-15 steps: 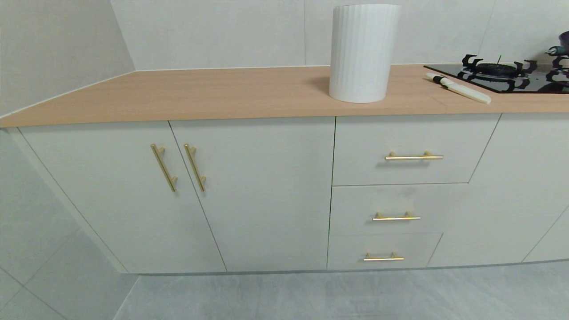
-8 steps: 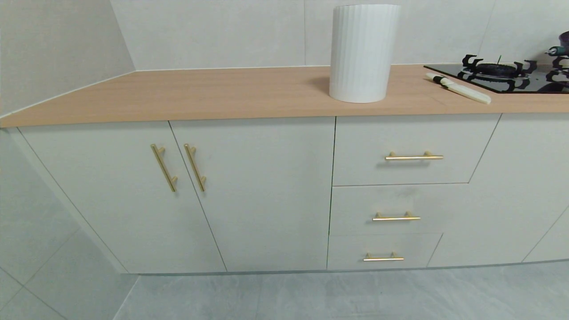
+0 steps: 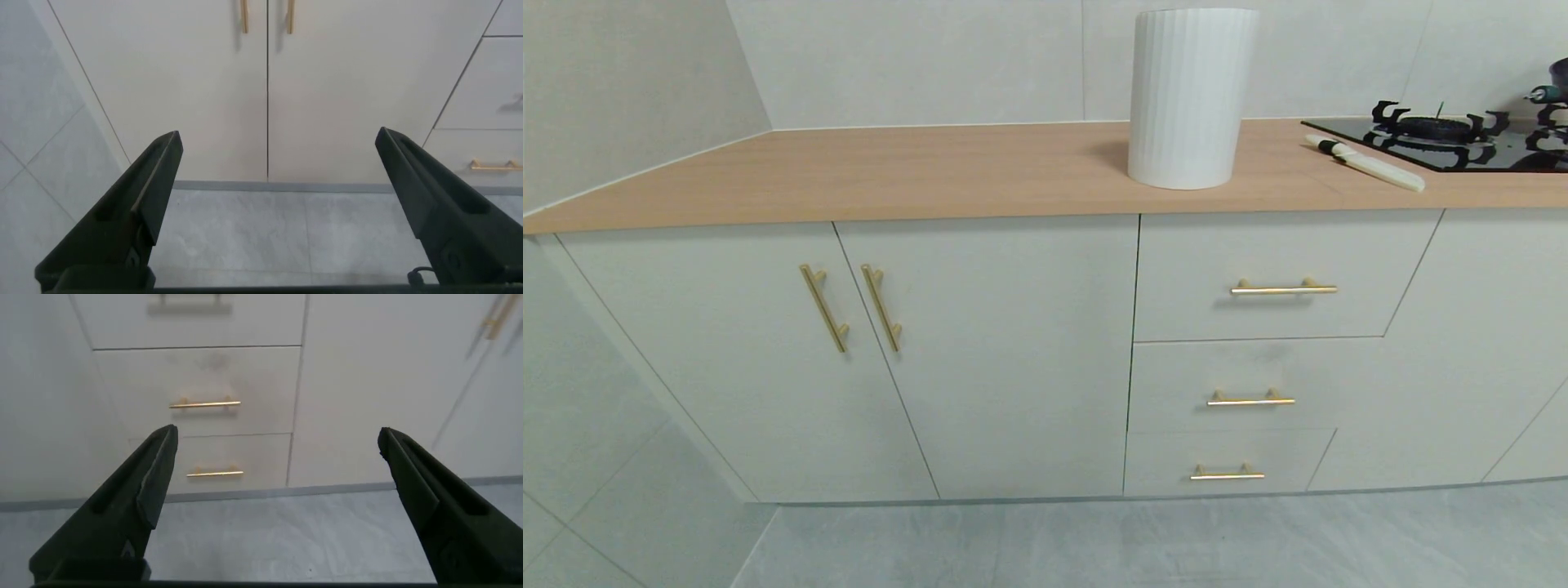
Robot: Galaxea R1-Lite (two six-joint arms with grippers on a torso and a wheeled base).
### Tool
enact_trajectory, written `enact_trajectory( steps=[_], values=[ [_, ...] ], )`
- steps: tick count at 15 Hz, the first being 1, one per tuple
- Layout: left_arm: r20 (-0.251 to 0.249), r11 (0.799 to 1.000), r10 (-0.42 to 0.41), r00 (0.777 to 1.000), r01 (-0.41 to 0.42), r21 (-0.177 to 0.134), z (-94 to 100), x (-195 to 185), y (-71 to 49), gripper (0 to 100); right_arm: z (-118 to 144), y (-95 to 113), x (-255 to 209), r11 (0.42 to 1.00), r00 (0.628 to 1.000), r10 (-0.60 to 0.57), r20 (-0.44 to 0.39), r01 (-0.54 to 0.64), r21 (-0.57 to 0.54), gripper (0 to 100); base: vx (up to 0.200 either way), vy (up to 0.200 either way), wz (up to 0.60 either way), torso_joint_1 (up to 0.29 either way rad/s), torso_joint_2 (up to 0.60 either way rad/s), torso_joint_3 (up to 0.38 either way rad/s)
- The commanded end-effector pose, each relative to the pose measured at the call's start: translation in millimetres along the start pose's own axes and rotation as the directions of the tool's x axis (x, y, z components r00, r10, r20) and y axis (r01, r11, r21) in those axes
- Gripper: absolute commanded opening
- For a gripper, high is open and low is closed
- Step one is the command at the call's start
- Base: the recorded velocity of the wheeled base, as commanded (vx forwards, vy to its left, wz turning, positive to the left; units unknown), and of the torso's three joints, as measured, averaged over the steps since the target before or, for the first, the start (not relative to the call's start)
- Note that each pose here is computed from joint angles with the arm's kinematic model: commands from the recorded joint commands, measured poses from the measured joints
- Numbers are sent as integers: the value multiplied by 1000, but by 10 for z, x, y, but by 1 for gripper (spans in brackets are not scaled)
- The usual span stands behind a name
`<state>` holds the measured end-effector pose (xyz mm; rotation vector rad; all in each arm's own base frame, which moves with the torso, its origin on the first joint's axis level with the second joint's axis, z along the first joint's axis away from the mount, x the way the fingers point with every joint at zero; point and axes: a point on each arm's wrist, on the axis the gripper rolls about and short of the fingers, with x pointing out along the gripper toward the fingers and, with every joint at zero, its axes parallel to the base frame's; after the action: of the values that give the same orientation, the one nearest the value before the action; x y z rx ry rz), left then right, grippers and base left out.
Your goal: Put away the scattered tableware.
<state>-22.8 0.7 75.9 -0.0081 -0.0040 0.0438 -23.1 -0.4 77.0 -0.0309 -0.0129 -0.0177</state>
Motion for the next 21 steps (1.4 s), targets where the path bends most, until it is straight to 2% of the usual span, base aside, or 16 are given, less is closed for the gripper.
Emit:
enact_trajectory(
  steps=[1, 10, 21],
  values=[
    [1, 1000, 1, 1000, -1, 0, 1, 0, 0, 100, -16, 9, 0, 999, 999, 36, -18, -36, 1, 100, 0, 0, 0, 0, 0, 0],
    [1, 1000, 1, 1000, -1, 3, 1, 0, 0, 100, -9, 8, 1, 999, 999, 35, -9, -34, 14, 100, 0, 0, 0, 0, 0, 0],
    [1, 1000, 1, 1000, -1, 2, 1, 0, 0, 100, -9, 8, 1, 999, 999, 35, -9, -34, 14, 100, 200, 0, 0, 4, 2, 2]
  ],
)
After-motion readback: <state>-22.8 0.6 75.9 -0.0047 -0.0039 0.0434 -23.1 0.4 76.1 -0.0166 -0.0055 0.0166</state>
